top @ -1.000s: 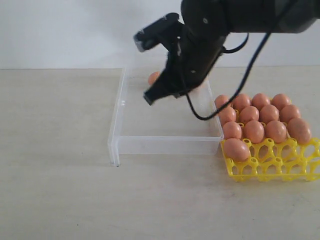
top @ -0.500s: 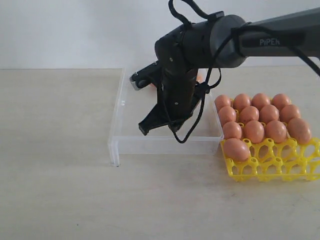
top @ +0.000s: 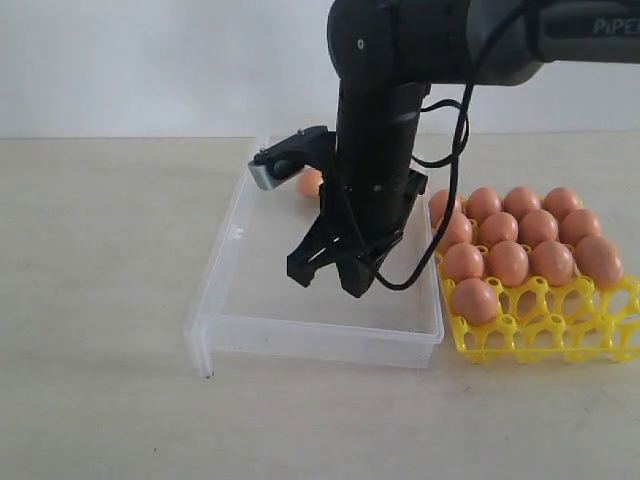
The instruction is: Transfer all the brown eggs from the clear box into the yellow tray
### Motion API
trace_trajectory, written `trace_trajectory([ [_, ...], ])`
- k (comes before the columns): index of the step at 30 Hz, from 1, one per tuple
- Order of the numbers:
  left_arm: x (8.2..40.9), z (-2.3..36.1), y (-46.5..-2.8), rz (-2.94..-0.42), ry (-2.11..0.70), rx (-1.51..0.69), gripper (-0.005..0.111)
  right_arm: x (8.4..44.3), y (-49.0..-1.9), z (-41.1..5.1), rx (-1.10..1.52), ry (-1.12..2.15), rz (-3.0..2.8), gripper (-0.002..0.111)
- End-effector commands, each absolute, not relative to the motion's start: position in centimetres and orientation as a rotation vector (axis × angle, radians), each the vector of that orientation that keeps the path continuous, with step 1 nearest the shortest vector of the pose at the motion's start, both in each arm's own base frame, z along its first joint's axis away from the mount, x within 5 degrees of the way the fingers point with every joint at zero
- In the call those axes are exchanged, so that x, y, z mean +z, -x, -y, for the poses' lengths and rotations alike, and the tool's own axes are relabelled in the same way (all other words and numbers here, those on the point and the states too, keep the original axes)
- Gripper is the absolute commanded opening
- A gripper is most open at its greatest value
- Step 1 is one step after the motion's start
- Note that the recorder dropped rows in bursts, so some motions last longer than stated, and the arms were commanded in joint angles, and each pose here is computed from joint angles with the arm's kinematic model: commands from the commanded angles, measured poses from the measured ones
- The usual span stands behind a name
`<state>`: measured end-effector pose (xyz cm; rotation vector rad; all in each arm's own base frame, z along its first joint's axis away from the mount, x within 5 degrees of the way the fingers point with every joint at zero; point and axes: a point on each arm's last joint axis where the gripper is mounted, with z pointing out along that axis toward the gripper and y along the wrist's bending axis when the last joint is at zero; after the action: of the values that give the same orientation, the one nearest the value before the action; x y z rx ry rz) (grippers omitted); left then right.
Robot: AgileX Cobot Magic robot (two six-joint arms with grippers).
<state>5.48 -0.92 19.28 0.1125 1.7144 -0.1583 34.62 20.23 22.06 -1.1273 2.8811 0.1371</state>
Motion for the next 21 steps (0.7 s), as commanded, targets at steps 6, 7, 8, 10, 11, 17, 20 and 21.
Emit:
trace_trajectory([
  [6, 19.2, 0.9, -5.5, -1.714, -0.110, -0.156, 0.004, 24.2, -38.2, -21.3, 0.081, 1.003, -2.415, 0.025],
  [7, 19.2, 0.9, -5.5, -1.714, -0.110, -0.156, 0.004, 24.5, -38.8, -21.1, 0.021, 0.985, -2.359, 0.041],
  [8, 19.2, 0.9, -5.5, -1.714, -0.110, -0.156, 0.004, 24.7, -39.2, -21.0, -0.010, 0.970, -2.323, 0.048],
  [10, 19.2, 0.9, -5.5, -1.714, -0.110, -0.156, 0.004, 25.1, -40.1, -20.3, -0.088, 0.914, -2.264, 0.057],
  [11, 19.2, 0.9, -5.5, -1.714, -0.110, -0.156, 0.004, 25.0, -40.6, -19.8, -0.108, 0.864, -2.262, 0.058],
  [17, 19.2, 0.9, -5.5, -1.714, -0.110, -0.156, 0.004, 22.2, -43.3, -14.7, -0.053, 0.387, -2.556, 0.058],
  [20, 19.2, 0.9, -5.5, -1.714, -0.110, -0.156, 0.004, 20.7, -43.3, -13.0, -0.128, 0.560, -2.737, 0.058],
  [21, 19.2, 0.9, -5.5, -1.714, -0.110, -0.156, 0.004, 20.6, -43.2, -12.8, -0.158, 0.637, -2.768, 0.058],
])
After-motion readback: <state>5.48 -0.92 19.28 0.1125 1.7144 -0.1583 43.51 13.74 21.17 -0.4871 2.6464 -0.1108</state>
